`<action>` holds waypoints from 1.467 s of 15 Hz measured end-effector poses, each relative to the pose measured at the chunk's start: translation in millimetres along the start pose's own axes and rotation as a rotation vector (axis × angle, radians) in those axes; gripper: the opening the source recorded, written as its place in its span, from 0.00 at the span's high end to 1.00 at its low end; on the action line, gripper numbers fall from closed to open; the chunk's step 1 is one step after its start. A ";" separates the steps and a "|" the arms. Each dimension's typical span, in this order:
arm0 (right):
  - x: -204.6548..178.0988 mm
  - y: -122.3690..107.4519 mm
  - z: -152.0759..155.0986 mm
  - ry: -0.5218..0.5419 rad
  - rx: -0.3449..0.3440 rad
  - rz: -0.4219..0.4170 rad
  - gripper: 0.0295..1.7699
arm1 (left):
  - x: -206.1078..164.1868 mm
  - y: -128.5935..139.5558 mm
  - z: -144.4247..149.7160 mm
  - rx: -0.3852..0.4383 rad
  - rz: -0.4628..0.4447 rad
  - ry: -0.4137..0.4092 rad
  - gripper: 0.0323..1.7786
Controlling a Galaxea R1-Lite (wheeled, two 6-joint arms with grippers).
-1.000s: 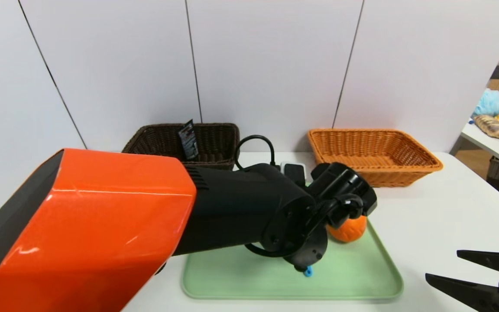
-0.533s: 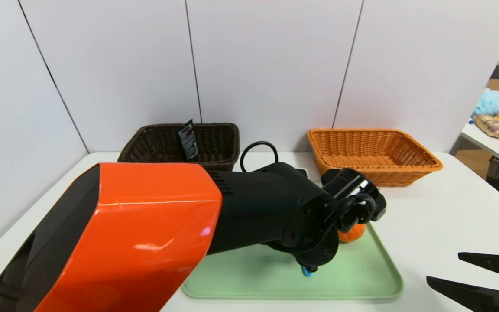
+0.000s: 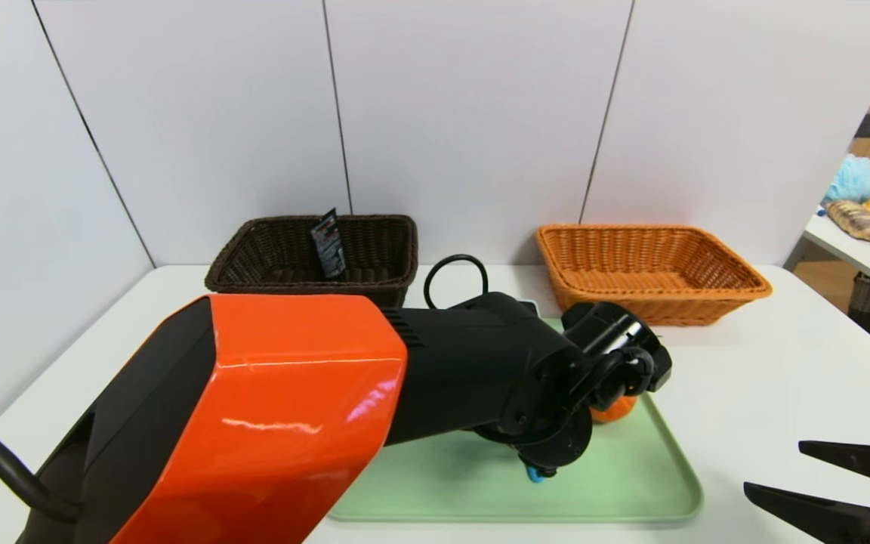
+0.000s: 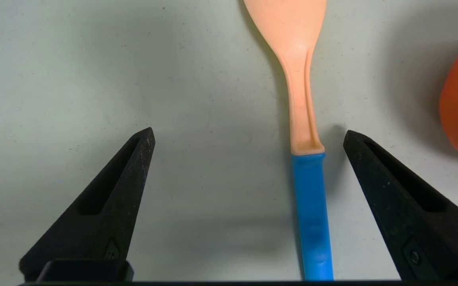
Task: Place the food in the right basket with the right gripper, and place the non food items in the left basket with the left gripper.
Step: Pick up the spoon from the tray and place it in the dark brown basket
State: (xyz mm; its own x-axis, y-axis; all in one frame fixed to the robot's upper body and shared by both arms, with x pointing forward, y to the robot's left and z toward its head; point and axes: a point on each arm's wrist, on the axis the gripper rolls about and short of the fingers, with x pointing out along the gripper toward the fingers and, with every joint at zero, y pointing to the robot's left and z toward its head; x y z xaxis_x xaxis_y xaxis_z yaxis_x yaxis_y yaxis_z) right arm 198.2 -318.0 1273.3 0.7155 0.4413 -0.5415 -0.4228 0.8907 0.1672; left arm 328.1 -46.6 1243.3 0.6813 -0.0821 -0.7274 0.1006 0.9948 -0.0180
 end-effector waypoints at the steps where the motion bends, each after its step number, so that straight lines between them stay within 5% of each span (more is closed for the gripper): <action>1: -0.1 0.0 0.0 0.000 0.000 0.000 0.04 | 0.1 0.1 0.2 -0.001 0.001 -0.001 0.05; 4: -0.5 0.2 0.0 -0.003 -0.001 0.000 0.04 | 0.1 0.2 0.4 0.000 0.000 0.000 0.05; 11: -2.1 0.9 -0.4 -0.009 -0.004 -0.001 0.04 | -0.9 0.4 0.4 0.002 0.001 0.000 0.58; 13: -2.7 1.1 -0.4 -0.012 -0.005 -0.002 0.04 | -1.2 0.3 0.3 0.002 0.000 0.001 0.96; 22: -4.9 1.9 -2.5 -0.020 -0.006 -0.006 0.04 | -32.9 16.6 24.5 -0.036 -0.029 -0.050 0.95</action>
State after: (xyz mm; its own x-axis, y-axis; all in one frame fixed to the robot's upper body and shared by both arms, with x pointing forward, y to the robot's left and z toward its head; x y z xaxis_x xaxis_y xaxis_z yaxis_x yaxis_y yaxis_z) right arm 192.5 -318.7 1274.3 0.7287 0.4384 -0.5261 -0.4222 0.8925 0.1589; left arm 325.2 -28.9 1283.8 0.7138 -0.1129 -0.6912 0.0957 0.9934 -0.0635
